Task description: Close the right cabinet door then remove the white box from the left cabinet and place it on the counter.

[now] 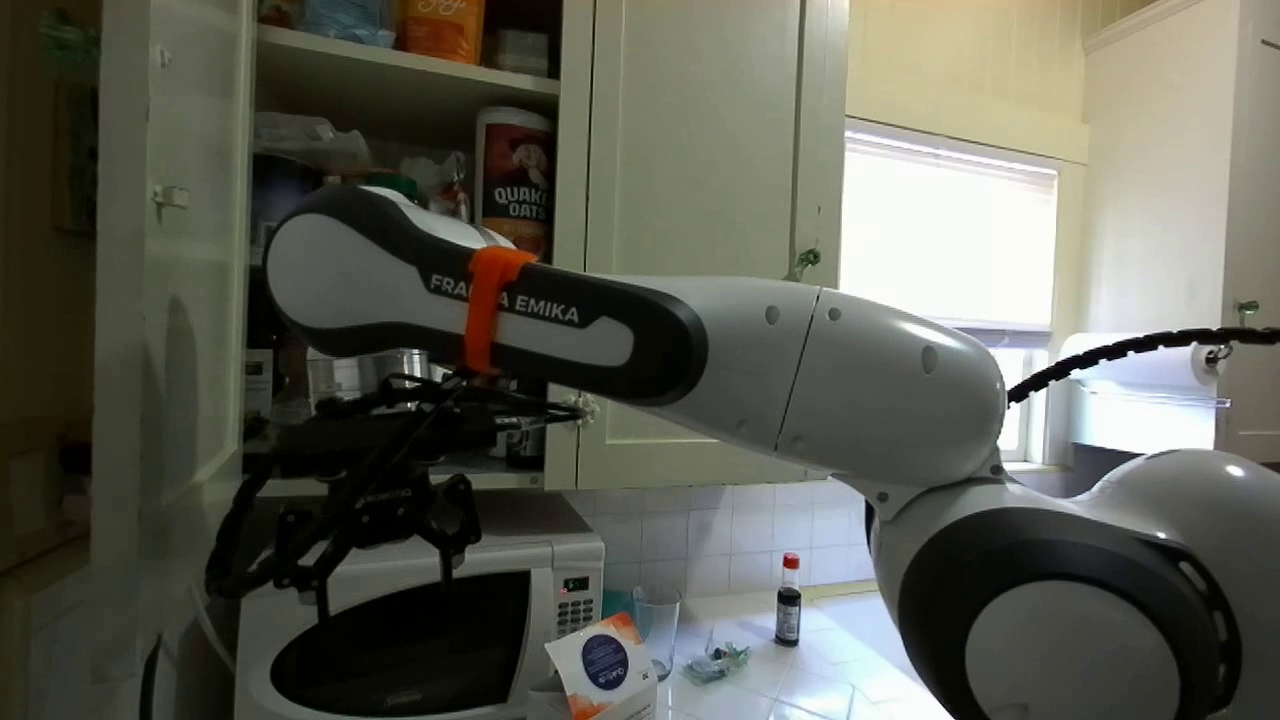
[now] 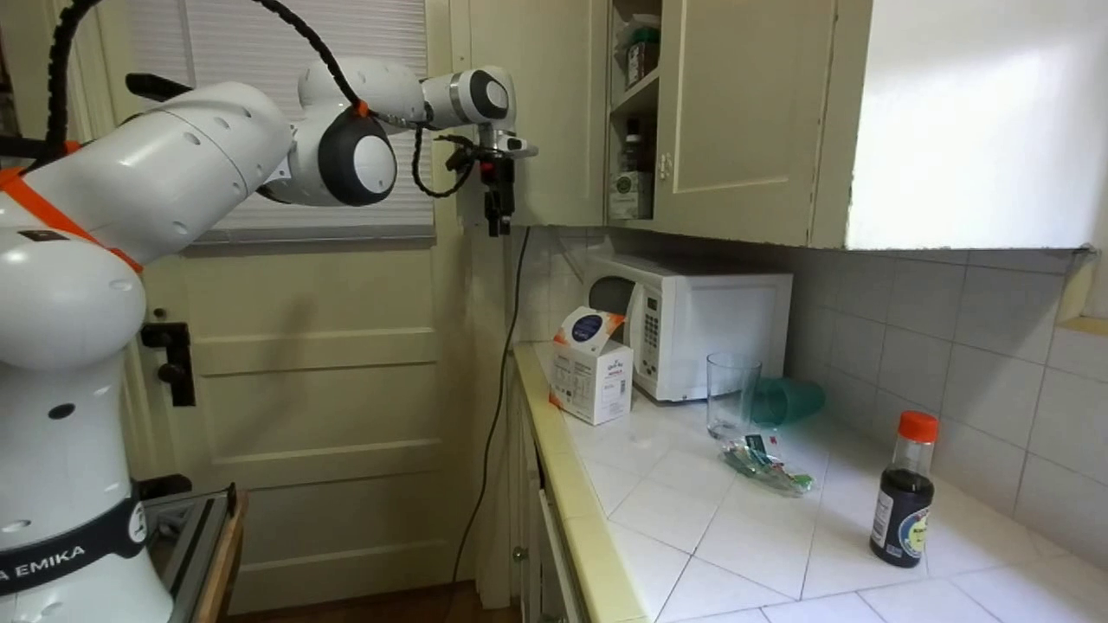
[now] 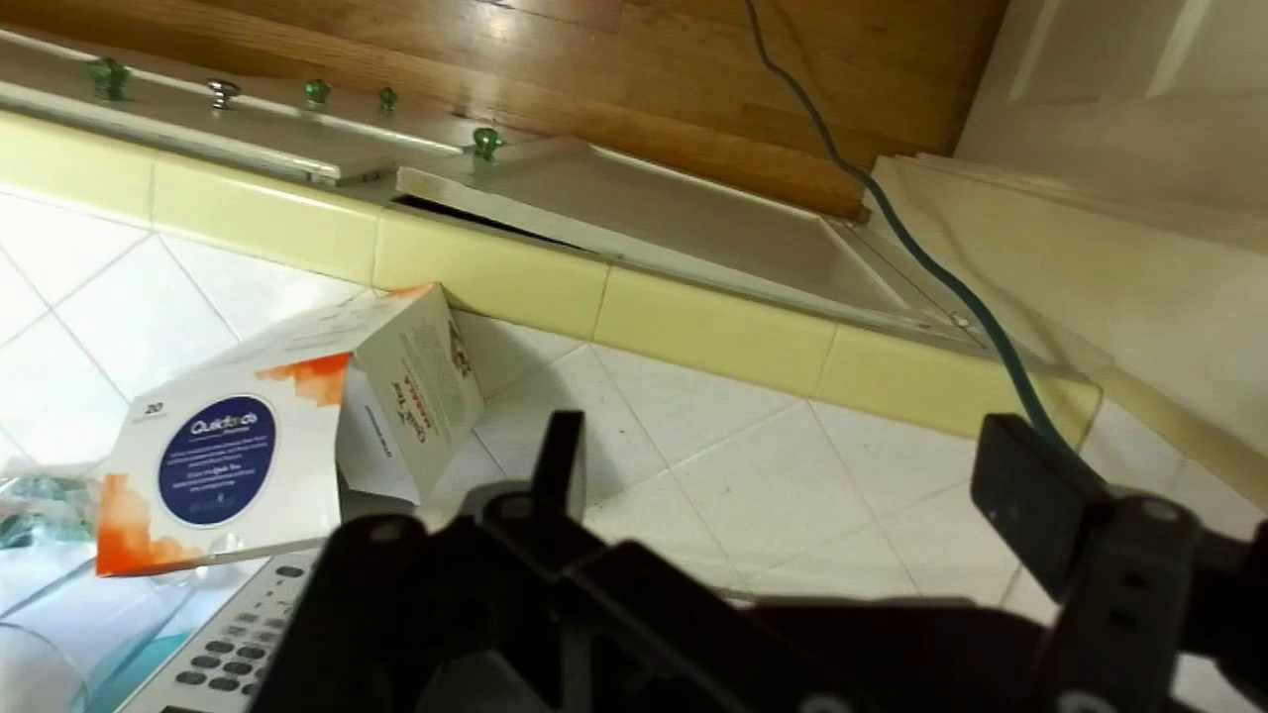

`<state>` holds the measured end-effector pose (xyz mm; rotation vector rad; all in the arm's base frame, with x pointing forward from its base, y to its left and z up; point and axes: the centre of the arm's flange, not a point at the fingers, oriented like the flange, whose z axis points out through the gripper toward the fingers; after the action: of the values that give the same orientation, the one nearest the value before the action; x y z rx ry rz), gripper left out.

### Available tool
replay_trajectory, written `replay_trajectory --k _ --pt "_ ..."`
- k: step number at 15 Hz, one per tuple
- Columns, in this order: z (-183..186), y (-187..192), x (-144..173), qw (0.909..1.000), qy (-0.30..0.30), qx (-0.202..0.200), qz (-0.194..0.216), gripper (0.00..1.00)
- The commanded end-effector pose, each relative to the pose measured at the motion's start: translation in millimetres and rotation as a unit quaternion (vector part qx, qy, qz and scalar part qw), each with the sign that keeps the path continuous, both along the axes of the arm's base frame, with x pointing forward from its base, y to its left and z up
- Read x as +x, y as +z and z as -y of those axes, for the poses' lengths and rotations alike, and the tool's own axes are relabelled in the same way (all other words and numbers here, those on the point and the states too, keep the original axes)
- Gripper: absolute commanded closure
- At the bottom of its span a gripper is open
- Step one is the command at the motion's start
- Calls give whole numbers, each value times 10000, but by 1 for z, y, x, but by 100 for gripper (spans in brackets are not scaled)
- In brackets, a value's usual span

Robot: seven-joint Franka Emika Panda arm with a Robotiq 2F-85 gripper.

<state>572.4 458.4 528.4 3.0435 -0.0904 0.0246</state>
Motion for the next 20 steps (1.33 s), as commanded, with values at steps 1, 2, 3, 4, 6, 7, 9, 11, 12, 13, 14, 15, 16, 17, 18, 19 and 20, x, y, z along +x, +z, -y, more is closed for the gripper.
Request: replay_trajectory --k 1,2,3,4,6,7,9,11,12,13,14,15,16,17,18,19,20 --pt "2 3 4 9999 -46 132 29 0" --pt "5 5 7 9998 -78 202 35 0" --pt "8 6 9 9997 -99 234 26 0" --pt "9 6 10 9996 -111 248 20 0" --pt "23 11 5 9998 13 130 -130 0" --pt "40 12 0 9996 106 -4 -265 0" --pt "80 18 -25 9974 388 -43 -600 0" --pt "104 29 -41 9952 638 -67 -738 0" --pt "113 35 -47 9928 938 -64 -748 0" --pt "122 41 -50 9914 1062 -19 -761 0" --pt "127 46 -55 9905 1102 73 -814 0" --pt "131 48 -58 9903 1092 90 -852 0" --pt "134 49 -60 9902 1084 201 -863 0" --pt "135 51 -62 9900 1103 286 -830 0" --pt "137 52 -61 9899 1134 378 -763 0" --pt "139 53 -59 9898 1108 460 -766 0" --pt "141 54 -58 9909 958 609 -728 0"
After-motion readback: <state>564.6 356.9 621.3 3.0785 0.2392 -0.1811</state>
